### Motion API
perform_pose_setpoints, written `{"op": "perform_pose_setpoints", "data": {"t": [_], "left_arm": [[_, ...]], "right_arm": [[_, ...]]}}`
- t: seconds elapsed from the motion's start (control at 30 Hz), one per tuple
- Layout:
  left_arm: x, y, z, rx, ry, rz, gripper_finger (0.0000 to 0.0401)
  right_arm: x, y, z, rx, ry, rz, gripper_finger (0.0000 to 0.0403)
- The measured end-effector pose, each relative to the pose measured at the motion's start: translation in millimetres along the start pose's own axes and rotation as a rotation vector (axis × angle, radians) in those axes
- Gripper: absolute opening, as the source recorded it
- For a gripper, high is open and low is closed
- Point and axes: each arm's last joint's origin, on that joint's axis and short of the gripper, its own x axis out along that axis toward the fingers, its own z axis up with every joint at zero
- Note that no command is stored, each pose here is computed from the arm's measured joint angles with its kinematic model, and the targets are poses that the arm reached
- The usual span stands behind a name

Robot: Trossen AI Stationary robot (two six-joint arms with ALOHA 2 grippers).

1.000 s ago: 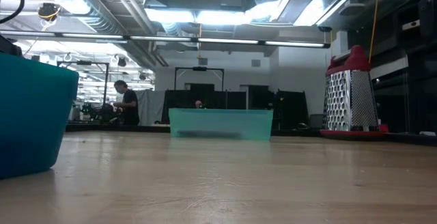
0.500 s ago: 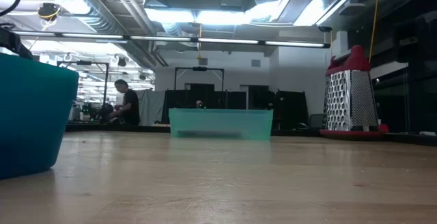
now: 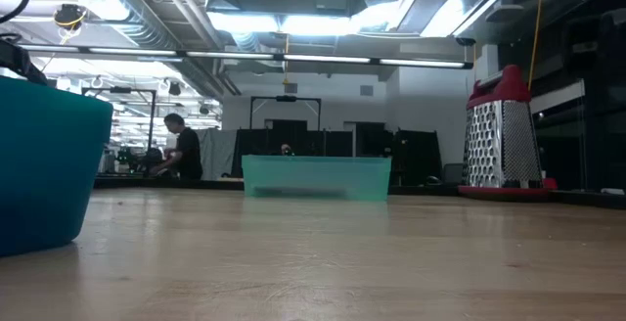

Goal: Pick & Place Food Item
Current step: Return to Home Position

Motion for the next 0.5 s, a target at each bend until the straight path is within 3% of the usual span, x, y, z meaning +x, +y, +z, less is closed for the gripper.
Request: {"op": "perform_pose_setpoints", "data": {"t": [0.5], "left_arm": [[0.0, 0.0, 0.1, 0.0, -0.001, 0.0, 0.0265]], "right_arm": [[0.0, 0.0, 0.0, 0.013, 0.0, 0.0, 0.0245]]}}
